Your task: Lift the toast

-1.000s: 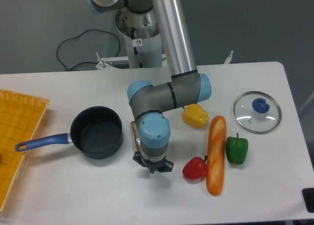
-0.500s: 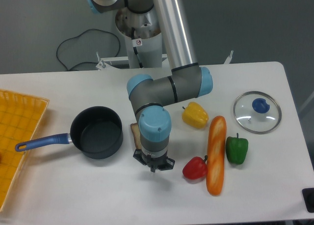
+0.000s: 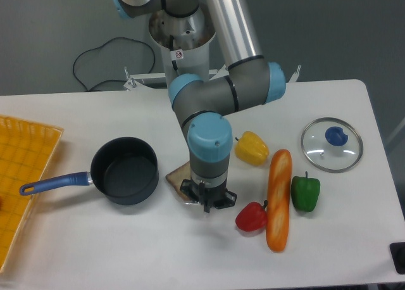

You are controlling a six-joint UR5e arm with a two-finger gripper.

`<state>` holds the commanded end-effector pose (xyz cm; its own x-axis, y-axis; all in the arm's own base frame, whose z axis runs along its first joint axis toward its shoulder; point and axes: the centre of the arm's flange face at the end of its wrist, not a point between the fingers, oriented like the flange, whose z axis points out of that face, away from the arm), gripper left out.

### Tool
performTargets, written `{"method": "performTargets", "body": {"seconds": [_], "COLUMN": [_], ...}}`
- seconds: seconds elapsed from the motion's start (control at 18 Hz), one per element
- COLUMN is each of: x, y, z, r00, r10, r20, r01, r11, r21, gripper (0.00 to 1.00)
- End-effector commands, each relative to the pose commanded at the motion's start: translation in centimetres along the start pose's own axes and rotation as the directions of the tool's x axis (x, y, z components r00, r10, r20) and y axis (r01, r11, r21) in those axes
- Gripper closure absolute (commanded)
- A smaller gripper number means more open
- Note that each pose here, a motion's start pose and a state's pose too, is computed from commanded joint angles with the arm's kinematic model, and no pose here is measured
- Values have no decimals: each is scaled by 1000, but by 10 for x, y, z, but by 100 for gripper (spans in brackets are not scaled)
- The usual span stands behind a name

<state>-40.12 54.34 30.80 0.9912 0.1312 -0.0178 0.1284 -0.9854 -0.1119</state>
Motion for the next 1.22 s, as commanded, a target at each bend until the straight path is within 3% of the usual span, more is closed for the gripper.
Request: {"method": "performTargets", "body": {"seconds": [0.39,0.67,1.22], "x": [-7,-8,-3], "y": [7,25,34], "z": [-39,-64,-80], "r00": [1000,995,991], "r10": [17,94,125], "r20": [-19,-40,-54], "r01": [-17,-95,-128], "r11": [1000,995,990], "r21": [-16,-41,-58], "gripper": [100,100,100]}}
